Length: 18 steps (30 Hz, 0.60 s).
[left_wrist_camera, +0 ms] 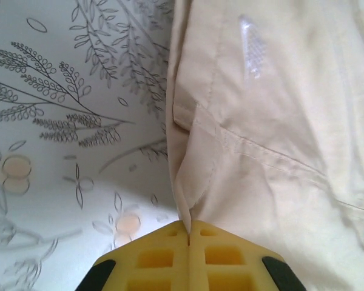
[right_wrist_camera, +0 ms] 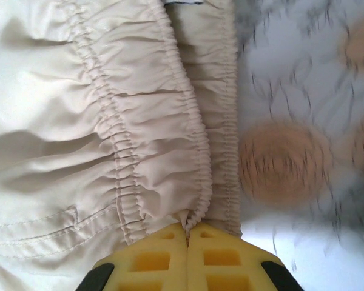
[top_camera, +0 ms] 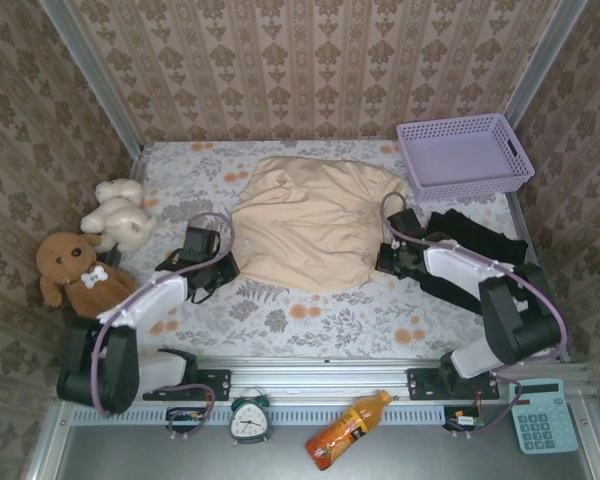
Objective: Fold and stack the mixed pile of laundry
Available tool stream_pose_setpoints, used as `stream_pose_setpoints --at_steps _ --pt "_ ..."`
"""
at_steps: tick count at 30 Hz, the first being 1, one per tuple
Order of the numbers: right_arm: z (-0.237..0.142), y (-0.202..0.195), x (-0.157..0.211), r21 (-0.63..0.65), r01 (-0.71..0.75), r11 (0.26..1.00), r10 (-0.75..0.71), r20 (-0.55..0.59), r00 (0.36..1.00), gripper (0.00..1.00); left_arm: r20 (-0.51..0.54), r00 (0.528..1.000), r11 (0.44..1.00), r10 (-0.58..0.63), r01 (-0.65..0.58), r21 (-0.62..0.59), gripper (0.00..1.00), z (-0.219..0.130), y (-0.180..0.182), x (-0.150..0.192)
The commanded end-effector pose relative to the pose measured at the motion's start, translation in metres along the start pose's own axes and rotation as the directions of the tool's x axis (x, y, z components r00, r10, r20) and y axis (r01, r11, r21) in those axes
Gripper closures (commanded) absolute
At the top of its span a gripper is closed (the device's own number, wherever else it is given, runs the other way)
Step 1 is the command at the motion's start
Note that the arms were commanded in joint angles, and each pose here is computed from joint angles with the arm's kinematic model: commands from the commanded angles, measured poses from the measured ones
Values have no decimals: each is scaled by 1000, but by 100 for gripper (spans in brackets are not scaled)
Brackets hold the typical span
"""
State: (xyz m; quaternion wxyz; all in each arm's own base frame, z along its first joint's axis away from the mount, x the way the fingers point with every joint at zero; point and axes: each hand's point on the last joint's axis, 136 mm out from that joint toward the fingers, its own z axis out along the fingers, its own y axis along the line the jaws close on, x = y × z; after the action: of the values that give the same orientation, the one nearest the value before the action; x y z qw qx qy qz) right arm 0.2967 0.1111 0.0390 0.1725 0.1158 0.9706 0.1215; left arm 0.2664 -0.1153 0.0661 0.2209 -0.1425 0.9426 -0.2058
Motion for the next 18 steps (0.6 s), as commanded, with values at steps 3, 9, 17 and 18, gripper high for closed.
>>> stream_pose_setpoints --at_steps 3,9,17,18 --pt "-30 -11 59 -19 -25 1000 22 -138 990 100 87 990 993 111 -106 -58 100 -49 5 14" --pt "-74 28 24 -193 -65 979 60 -34 998 100 299 947 992 117 -126 9 100 -93 -30 -25" --pt "-115 56 -74 -383 -166 909 227 120 966 100 422 872 961 248 -275 4 100 -86 -103 -123" --pt "-118 56 -90 -402 -177 899 253 145 957 99 440 866 959 237 -280 35 100 -82 -113 -140"
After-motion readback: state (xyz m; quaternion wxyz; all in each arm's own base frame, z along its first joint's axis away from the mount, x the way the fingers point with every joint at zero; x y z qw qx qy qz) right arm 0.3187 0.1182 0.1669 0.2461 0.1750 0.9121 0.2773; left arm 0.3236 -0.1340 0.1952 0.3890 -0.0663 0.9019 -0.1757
